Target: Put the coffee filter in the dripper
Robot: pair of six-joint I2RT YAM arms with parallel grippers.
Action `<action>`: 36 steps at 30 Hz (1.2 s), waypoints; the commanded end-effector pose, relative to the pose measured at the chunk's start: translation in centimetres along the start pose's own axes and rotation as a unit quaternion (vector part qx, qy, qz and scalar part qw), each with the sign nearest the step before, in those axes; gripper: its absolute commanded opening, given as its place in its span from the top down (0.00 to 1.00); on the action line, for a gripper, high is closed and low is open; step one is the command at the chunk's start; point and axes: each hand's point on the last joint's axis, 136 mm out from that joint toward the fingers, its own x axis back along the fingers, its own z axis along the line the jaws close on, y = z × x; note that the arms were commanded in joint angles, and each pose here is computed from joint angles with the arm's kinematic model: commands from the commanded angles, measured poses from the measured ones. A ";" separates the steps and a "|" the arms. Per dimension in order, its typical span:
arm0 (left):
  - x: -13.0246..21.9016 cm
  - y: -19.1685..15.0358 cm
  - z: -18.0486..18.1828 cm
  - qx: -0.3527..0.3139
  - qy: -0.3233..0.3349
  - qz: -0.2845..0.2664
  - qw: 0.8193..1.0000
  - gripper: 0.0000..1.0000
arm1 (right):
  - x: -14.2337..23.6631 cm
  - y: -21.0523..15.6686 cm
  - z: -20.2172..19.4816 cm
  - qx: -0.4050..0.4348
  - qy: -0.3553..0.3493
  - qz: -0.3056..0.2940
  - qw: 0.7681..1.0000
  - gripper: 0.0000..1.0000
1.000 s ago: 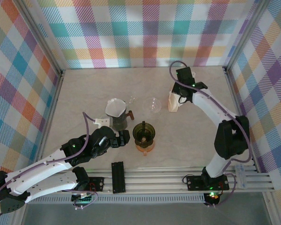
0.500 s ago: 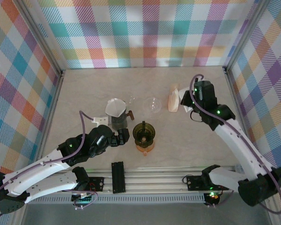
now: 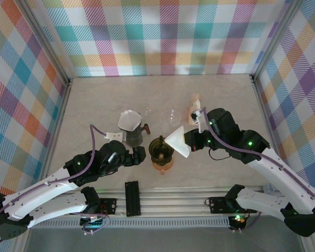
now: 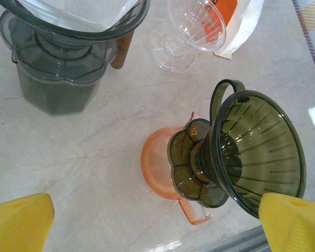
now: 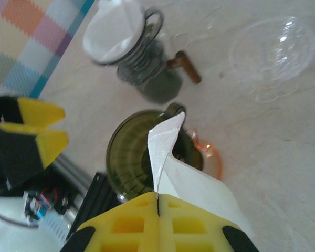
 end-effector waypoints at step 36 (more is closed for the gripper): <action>0.8 -1.1 0.6 -0.004 -0.026 0.000 1.000 0.00 | -11.8 -4.4 4.4 0.138 -0.022 0.244 0.960 1.00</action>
